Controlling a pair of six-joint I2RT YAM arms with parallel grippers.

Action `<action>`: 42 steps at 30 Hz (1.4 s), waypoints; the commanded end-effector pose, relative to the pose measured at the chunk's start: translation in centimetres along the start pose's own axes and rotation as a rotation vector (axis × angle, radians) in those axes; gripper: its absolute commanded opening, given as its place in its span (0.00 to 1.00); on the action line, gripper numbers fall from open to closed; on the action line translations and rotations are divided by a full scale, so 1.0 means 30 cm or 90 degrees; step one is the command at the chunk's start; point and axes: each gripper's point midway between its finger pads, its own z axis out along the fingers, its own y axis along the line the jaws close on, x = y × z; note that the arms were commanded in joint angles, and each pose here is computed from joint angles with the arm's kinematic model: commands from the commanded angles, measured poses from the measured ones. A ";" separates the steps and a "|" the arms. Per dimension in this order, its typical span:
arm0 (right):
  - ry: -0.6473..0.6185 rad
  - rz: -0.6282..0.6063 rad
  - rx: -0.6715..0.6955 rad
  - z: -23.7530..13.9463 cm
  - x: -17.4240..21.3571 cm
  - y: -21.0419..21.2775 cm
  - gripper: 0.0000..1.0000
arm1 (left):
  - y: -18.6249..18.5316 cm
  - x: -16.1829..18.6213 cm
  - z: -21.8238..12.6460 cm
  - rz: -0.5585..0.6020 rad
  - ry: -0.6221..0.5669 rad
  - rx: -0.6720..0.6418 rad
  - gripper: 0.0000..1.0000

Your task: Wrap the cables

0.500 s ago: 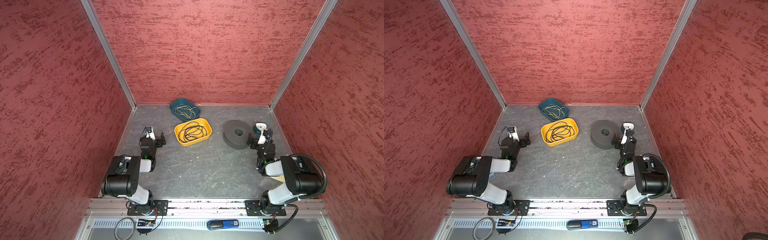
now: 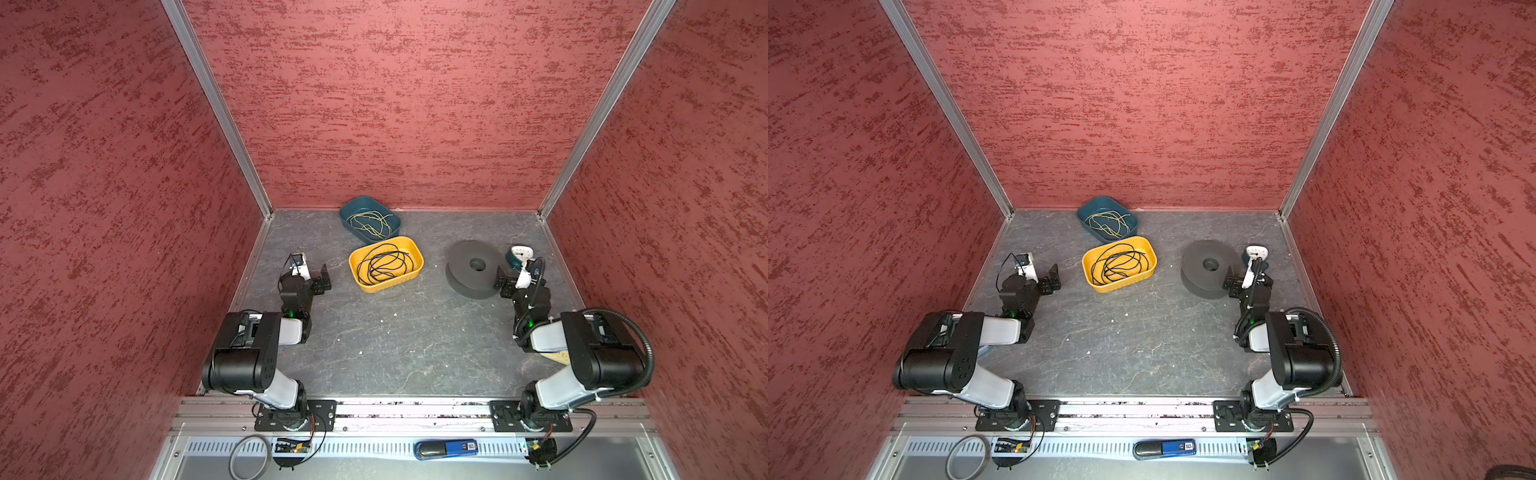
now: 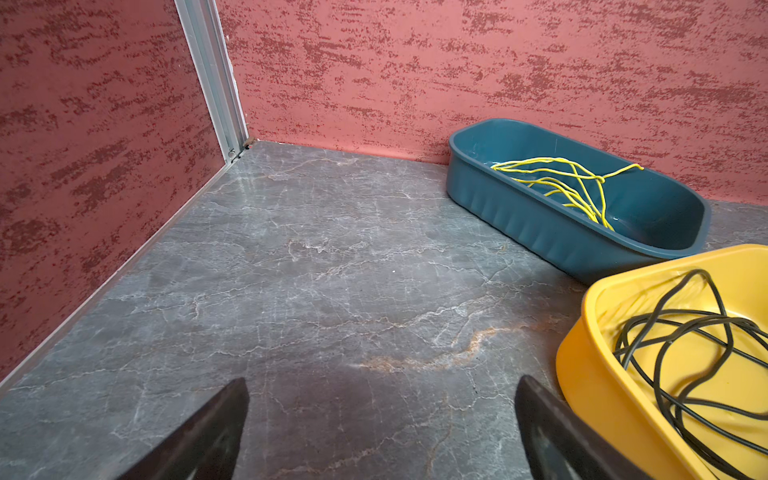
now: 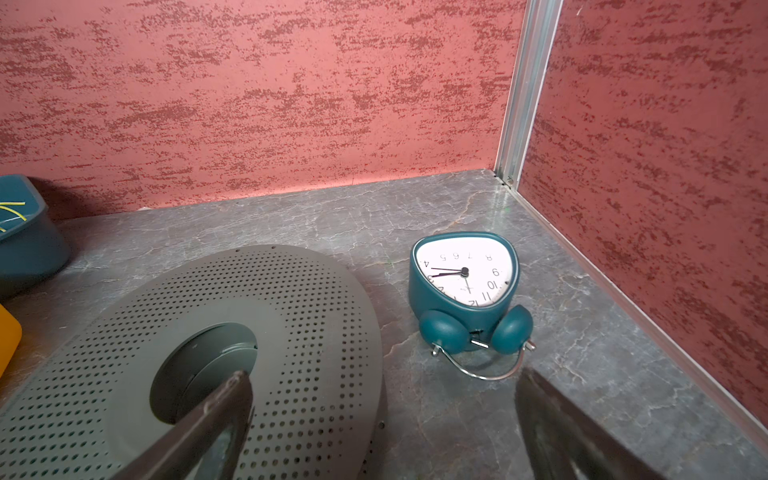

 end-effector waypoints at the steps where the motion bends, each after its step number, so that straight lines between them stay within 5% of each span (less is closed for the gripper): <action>1: -0.025 -0.001 0.009 0.004 -0.040 -0.010 0.99 | -0.002 -0.022 0.008 0.001 -0.009 0.005 0.99; 18: -0.061 -0.027 0.005 -0.048 -0.118 0.022 0.99 | 0.002 -0.073 -0.009 0.016 -0.016 -0.041 0.99; 21: -0.046 -0.035 0.016 -0.057 -0.174 0.045 0.99 | 0.001 -0.107 -0.019 0.017 0.029 -0.069 0.99; 24: -0.009 0.040 0.040 -0.053 -0.220 0.047 0.99 | -0.012 -0.140 -0.039 -0.028 0.074 -0.073 1.00; 29: 0.084 0.102 -0.001 -0.031 -0.222 0.143 0.99 | -0.101 -0.159 -0.082 -0.077 0.140 -0.012 1.00; 42: 0.238 0.111 -0.143 -0.023 -0.261 0.458 0.99 | -0.366 -0.065 -0.180 -0.178 0.321 0.234 1.00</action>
